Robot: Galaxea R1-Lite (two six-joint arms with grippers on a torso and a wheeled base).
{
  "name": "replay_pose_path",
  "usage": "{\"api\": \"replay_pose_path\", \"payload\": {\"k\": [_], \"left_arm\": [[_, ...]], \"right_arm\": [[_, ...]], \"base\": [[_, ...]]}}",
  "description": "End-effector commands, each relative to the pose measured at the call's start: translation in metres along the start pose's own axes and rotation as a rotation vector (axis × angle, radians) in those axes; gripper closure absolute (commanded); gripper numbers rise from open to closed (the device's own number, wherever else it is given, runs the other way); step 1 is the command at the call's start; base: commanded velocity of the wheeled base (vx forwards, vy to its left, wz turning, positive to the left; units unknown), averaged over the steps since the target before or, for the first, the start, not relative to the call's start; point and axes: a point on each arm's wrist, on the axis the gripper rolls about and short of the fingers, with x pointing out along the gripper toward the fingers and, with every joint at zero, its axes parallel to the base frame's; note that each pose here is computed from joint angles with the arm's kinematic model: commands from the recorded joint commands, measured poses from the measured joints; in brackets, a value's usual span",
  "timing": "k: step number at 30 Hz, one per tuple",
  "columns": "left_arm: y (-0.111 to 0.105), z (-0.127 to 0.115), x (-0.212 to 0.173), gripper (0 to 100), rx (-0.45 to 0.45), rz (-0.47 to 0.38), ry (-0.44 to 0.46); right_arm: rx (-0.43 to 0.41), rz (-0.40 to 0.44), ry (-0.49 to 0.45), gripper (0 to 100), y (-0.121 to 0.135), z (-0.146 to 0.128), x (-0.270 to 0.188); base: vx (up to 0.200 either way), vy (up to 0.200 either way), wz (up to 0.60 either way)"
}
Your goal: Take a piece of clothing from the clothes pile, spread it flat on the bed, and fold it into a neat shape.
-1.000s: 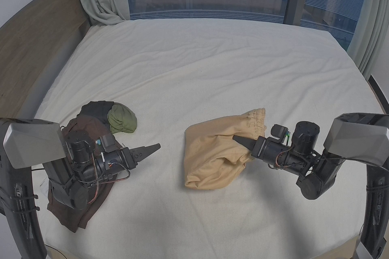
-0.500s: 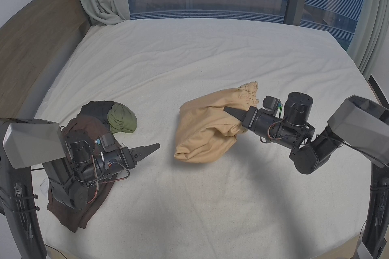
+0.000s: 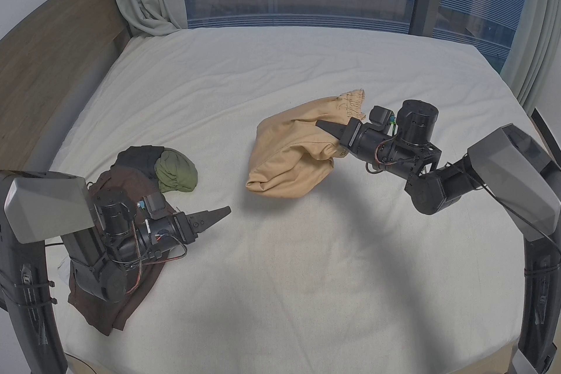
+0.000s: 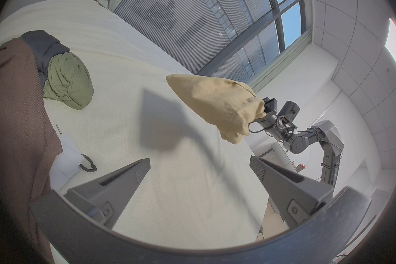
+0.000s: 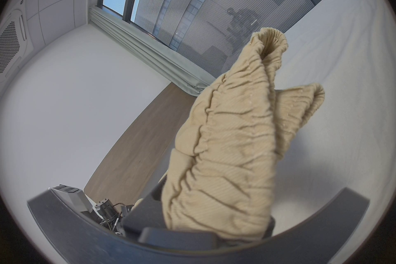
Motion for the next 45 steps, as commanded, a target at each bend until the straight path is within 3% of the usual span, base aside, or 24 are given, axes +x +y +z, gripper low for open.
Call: {"api": "replay_pose_path", "payload": {"k": [1, 13, 24, 25, 31, 38, 45], "left_arm": [[0.000, 0.000, 0.000, 0, -0.001, 0.000, 0.001], [0.000, 0.000, 0.000, 0, -0.002, 0.000, 0.001], [-0.001, 0.000, 0.000, 0, 0.000, 0.000, 0.000], [-0.001, 0.000, 0.000, 0, 0.001, -0.001, -0.001], [-0.001, 0.001, 0.000, 0, 0.003, -0.001, -0.004], [-0.003, 0.002, -0.001, 0, 0.007, -0.005, -0.007], [-0.003, 0.004, -0.001, 0, 0.009, -0.006, -0.011]], "right_arm": [[0.018, -0.036, 0.021, 100, -0.031, -0.013, 0.016], [0.044, -0.189, 0.126, 100, -0.115, -0.071, 0.014], [0.061, -0.251, 0.180, 100, -0.130, -0.098, -0.009], [0.061, -0.258, 0.180, 0, -0.131, -0.100, -0.010], [0.061, -0.319, 0.208, 0, -0.125, -0.108, -0.030], [0.010, -0.411, 0.237, 0, -0.112, -0.095, -0.073], [-0.075, -0.409, 0.128, 0, -0.070, -0.041, -0.108]], "base": [[0.000, 0.000, 0.00], [0.000, 0.000, 0.00], [0.000, 0.000, 0.00], [0.000, 0.000, 0.00], [0.000, 0.000, 0.00], [0.000, 0.000, 0.00], [0.000, 0.000, 0.00]]}}
